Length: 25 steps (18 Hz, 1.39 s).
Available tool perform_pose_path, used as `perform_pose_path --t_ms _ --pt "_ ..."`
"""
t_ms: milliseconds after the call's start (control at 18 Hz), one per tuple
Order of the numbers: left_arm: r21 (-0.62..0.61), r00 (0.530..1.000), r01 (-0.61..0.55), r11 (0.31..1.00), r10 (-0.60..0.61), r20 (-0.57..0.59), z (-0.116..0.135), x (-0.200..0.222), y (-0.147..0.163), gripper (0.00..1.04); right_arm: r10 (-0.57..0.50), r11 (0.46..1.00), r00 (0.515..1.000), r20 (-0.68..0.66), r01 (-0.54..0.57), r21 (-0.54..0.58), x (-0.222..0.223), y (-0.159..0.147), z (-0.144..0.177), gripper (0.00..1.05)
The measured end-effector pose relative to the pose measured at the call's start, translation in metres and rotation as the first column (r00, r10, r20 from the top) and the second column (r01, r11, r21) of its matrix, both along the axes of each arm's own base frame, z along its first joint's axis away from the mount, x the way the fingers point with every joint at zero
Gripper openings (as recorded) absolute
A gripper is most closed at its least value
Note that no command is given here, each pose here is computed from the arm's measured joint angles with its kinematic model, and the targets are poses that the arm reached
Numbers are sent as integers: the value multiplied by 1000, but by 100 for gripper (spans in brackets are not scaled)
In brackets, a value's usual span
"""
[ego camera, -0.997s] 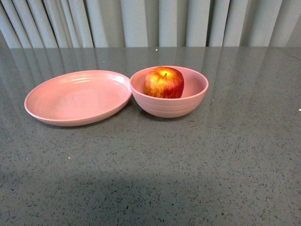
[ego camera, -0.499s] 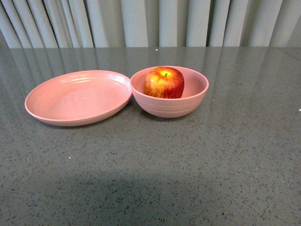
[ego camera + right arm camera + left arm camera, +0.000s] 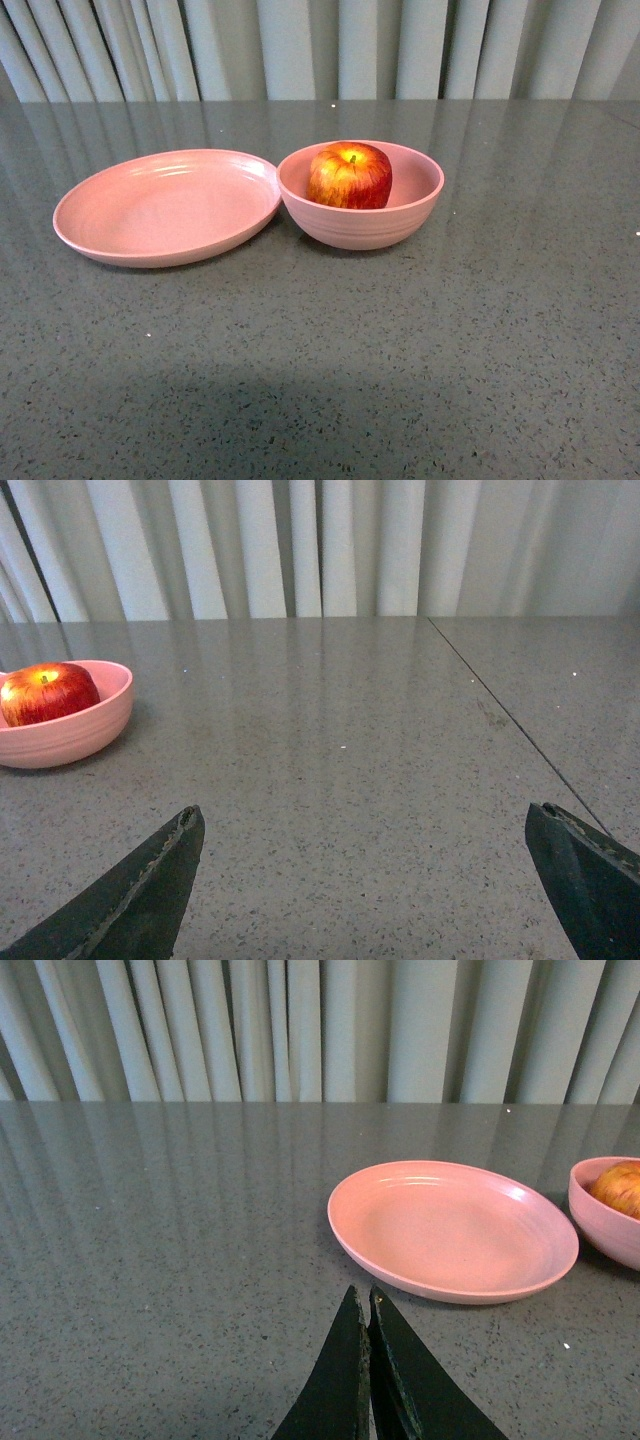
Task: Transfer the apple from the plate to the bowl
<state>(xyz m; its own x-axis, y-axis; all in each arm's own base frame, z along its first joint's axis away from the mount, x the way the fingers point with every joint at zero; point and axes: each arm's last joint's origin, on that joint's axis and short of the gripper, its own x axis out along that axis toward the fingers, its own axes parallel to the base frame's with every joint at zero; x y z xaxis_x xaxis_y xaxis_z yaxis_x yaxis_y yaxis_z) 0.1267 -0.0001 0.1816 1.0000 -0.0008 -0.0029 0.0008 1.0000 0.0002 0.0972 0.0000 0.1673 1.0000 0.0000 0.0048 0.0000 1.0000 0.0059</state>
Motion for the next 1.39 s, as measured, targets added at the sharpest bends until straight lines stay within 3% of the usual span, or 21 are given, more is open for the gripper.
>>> perform_pose_path --t_ms 332,1385 --pt "0 1000 0 1000 0 9 -11 -10 0 1 0 1000 1000 0 0 0 0 0 0 98" --pt "0 1000 0 1000 0 4 -14 -29 0 1 0 1000 1000 0 0 0 0 0 0 98"
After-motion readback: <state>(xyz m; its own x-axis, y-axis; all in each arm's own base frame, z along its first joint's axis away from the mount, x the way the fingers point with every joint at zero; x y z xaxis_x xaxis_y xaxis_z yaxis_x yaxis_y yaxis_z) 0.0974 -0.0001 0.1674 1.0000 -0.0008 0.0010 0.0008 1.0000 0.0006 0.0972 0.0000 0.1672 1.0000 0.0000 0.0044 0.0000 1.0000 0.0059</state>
